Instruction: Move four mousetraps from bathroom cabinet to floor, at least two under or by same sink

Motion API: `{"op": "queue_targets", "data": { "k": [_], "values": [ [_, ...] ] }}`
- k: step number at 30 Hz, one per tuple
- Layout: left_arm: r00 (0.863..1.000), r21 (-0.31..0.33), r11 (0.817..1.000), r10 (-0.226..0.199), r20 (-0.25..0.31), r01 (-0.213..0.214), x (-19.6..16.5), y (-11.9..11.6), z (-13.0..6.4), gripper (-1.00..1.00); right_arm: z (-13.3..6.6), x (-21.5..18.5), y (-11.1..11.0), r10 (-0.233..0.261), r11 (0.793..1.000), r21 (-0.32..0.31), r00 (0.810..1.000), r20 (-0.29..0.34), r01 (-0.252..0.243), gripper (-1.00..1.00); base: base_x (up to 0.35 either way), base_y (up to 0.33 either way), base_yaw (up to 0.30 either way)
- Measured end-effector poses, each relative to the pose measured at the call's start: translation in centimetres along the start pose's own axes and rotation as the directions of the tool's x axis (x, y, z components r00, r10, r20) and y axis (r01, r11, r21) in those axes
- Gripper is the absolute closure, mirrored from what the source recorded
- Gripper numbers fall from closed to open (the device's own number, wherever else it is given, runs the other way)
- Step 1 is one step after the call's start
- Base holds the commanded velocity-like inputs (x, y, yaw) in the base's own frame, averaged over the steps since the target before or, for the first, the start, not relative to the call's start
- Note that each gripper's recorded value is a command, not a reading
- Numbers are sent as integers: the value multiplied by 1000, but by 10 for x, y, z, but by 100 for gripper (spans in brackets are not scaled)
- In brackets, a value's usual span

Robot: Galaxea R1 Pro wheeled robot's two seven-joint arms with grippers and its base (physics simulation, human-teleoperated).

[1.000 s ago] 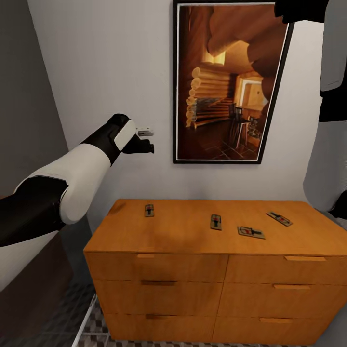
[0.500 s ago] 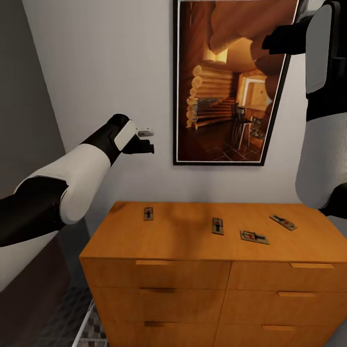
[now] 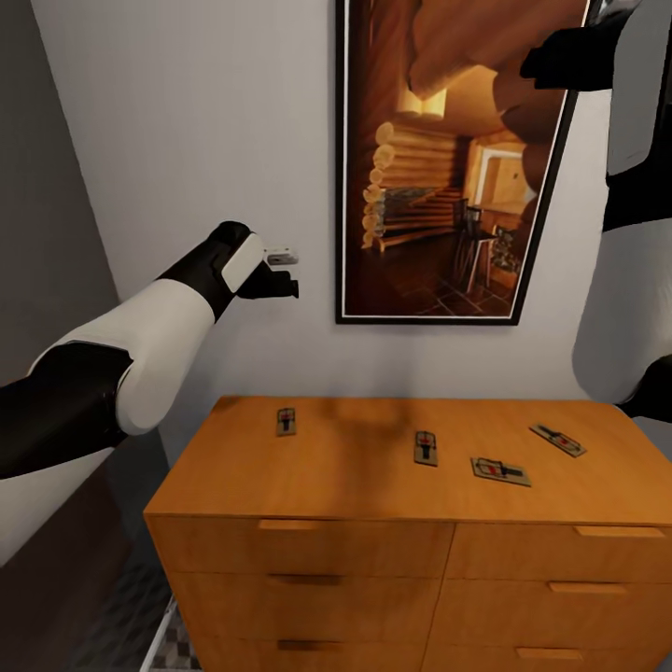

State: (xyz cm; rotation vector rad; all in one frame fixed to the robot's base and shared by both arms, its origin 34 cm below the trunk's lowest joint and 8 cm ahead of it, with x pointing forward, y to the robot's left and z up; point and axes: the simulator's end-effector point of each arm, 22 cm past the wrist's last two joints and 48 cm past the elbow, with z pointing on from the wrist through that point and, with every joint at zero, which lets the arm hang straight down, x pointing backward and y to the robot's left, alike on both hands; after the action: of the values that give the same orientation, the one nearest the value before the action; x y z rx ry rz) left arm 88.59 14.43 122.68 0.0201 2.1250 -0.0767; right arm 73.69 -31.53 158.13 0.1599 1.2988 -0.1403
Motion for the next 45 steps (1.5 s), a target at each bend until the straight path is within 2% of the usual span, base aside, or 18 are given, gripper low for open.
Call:
{"op": "queue_targets", "data": {
  "k": [3, 6, 7, 11, 16, 21, 25, 30, 35, 45],
  "values": [
    [1000, 0, 1000, -1, -1, 1, 1, 1, 0, -100, -23, -32, -4, 19, 1000, -3, 995, 96, -19, -100, 101, 0, 0],
    [1000, 0, 1000, 0, -2, 0, 2, 0, 1, -100, -42, -55, -8, 31, 1000, -4, 986, 166, -31, -100, 105, 0, 0],
    [1000, 0, 1000, 0, -2, 0, 2, 0, 1, -100, -42, -55, -8, 31, 1000, -5, 986, 166, -31, -100, 107, 0, 0],
    [1000, 0, 1000, 0, -2, 0, 2, 0, 1, -100, -62, -75, -14, 43, 999, -5, 971, 233, -43, -100, 110, 0, 0],
    [1000, 0, 1000, -1, 0, 1, 2, 0, 1, -100, -93, -102, -19, 57, 998, -13, 942, 330, -56, -100, 112, 0, 0],
    [1000, 1, 1000, -2, 1, 2, 2, 0, 2, -100, -105, -111, -19, 58, 998, -16, 930, 364, -56, -100, 113, 0, 0],
    [1000, 1, 1000, -2, 1, 2, 2, 0, 2, -100, -105, -111, -18, 56, 998, -16, 930, 364, -54, -100, 107, 0, 0],
    [1000, 1, 1000, -3, 0, 3, 3, 0, 3, -100, -95, -104, -18, 55, 998, -13, 940, 336, -54, -100, 70, 0, 0],
    [1000, -2, 1000, -4, -16, 4, 13, 1, 9, -100, -71, -84, -18, 50, 999, -6, 963, 264, -50, -100, 28, 0, 0],
    [999, 1, 1000, -5, -52, 5, 36, -1, 21, -100, -39, -53, -17, 39, 999, 5, 986, 160, -40, -100, -36, 9, 0]
  ]
}}
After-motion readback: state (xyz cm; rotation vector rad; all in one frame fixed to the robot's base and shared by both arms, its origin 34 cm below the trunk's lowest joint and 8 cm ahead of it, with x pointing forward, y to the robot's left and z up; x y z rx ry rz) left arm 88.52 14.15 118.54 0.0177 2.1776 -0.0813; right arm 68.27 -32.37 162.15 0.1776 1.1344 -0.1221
